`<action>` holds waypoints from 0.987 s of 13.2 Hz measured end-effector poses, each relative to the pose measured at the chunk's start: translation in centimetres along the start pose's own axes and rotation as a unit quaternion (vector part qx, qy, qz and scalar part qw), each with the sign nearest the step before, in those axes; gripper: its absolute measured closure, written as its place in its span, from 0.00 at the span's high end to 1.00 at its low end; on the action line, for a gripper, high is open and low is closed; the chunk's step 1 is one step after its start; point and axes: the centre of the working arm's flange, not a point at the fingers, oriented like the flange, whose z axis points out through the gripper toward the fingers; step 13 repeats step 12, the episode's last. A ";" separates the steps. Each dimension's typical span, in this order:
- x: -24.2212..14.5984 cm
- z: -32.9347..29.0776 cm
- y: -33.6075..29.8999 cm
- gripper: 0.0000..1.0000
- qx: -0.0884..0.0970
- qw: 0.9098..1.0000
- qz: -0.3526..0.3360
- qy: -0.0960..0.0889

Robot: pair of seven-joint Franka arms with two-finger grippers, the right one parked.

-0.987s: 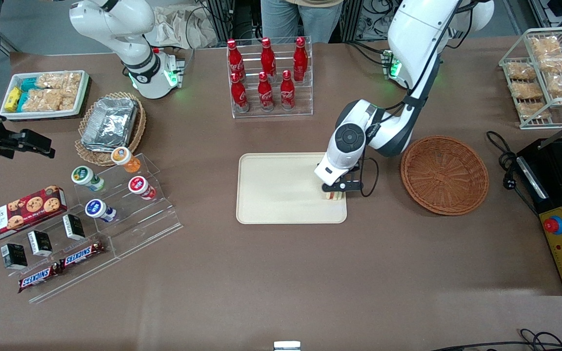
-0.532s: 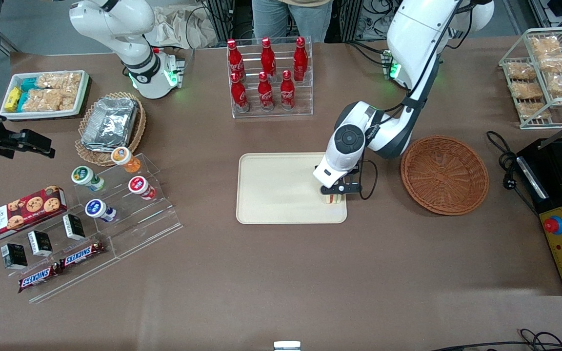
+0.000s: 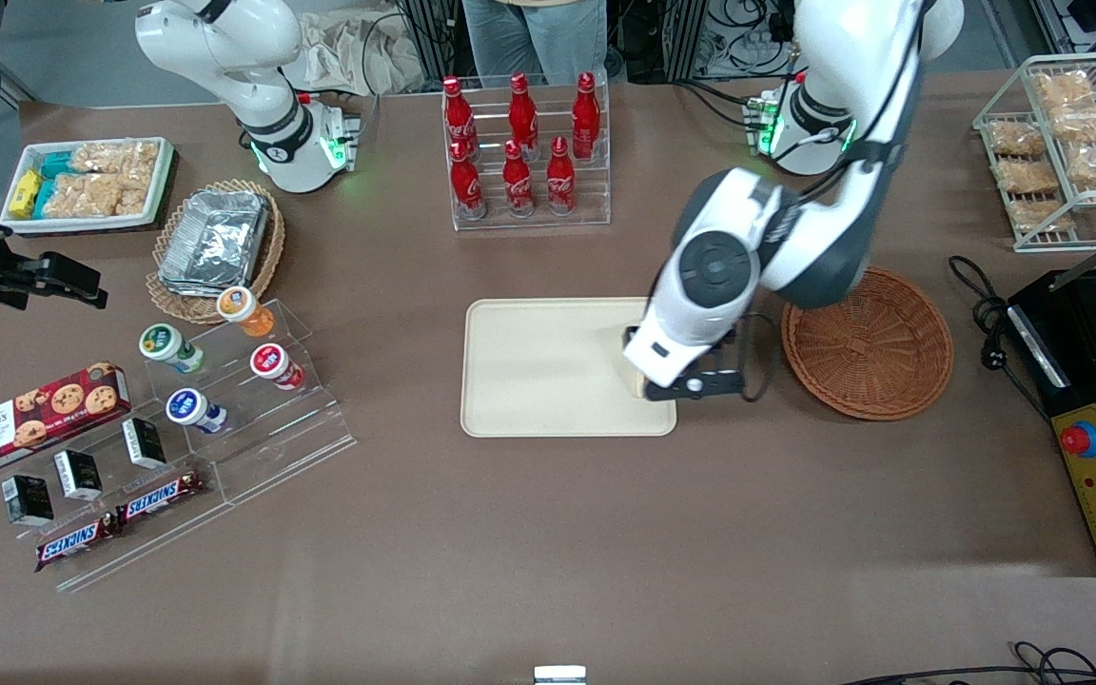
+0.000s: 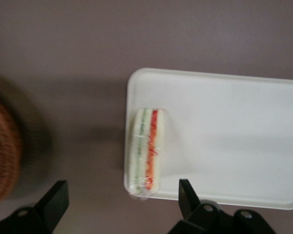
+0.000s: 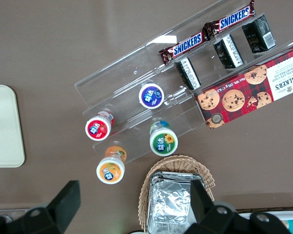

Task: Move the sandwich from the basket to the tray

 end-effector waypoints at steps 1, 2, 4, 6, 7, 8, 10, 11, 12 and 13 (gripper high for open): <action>1.2 -2.3 -3.3 1.00 -0.005 1.000 0.012 0.009; 2.4 -4.2 -7.0 1.00 -0.010 1.000 0.024 0.015; 4.1 -7.1 -14.2 1.00 -0.020 0.999 0.037 0.026; 4.6 -9.3 -20.4 1.00 -0.025 0.998 0.047 0.026; 4.6 -10.5 -23.1 1.00 -0.029 0.998 0.046 0.034; 4.4 -11.9 -25.4 1.00 -0.033 0.998 0.040 0.045; 3.1 -15.1 -28.1 1.00 -0.040 0.996 0.028 0.069; 2.2 -16.6 -28.6 1.00 -0.042 0.996 0.026 0.075; 1.3 -18.0 -29.0 1.00 -0.043 0.996 0.025 0.074; 1.3 -18.0 -29.0 1.00 -0.043 0.996 0.025 0.074</action>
